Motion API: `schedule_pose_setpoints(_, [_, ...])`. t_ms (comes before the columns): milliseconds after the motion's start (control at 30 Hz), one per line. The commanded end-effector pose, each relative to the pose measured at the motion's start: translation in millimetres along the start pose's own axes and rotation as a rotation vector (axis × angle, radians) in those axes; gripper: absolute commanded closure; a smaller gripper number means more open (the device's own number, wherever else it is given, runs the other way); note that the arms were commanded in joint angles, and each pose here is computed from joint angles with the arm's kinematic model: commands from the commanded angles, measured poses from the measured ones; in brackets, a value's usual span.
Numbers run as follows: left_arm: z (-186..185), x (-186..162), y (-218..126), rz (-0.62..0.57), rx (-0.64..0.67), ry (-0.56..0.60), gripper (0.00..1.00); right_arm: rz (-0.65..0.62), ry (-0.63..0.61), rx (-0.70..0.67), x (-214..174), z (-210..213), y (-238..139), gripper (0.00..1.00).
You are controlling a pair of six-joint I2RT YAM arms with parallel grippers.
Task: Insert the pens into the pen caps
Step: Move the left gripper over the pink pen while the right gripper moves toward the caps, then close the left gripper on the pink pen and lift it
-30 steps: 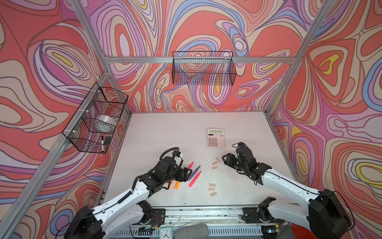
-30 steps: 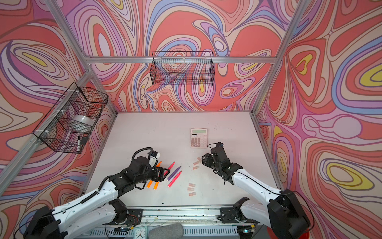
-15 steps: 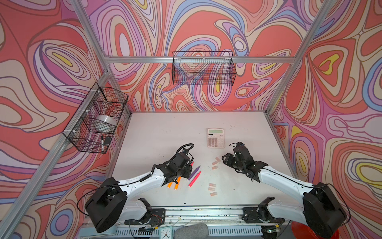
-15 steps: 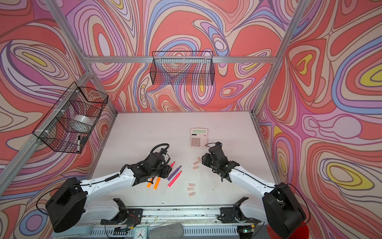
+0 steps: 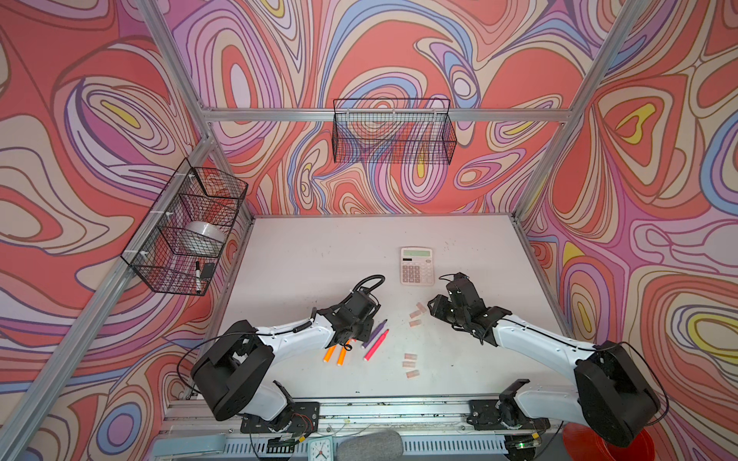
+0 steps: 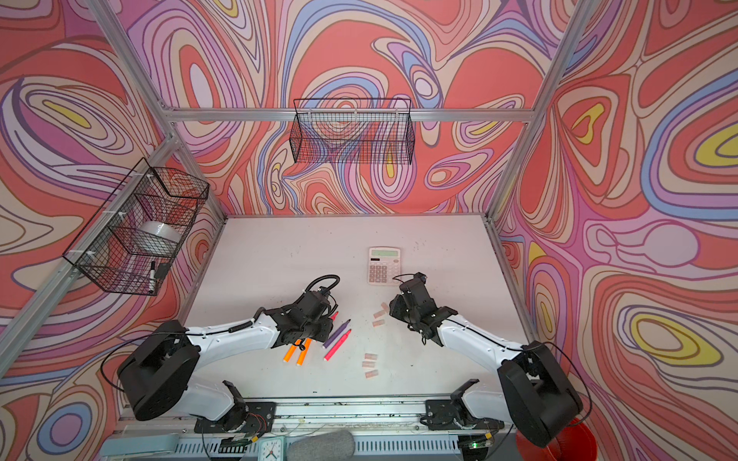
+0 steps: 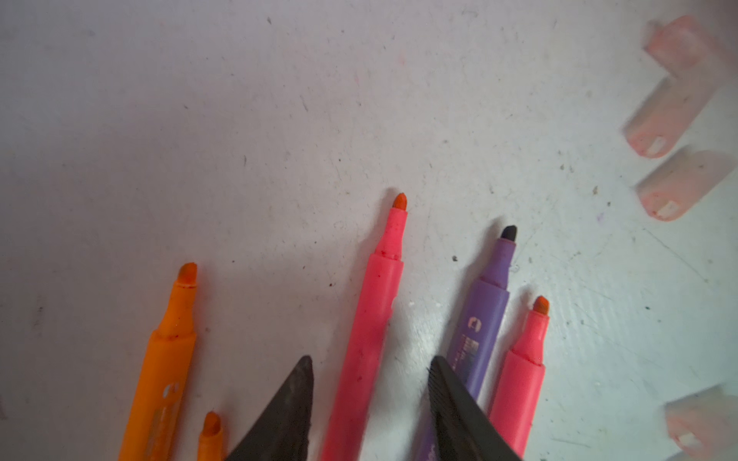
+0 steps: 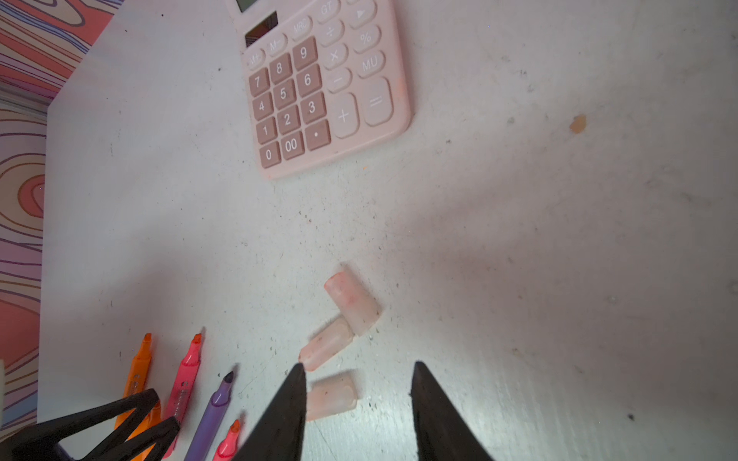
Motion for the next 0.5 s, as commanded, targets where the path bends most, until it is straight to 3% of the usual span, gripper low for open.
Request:
schedule_pose_setpoints(0, [0.6,0.4,0.4,0.018,0.044,0.017,0.51,-0.026,-0.015,-0.003,9.4,5.6,-0.6,0.57])
schedule_pose_setpoints(467, [4.8,-16.8,2.6,0.119,0.139,0.045,0.53,-0.016,-0.020,-0.005,7.8,9.5,2.1,0.59])
Point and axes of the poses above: each gripper's point midway between its finger pads, its own y axis out along the fingers, its own z axis along the line the jaws close on, x = y × z, the point moved 4 cm from there along -y, back along the fingers, and after that the axes turned 15 degrees about -y, right-handed, at the moved point
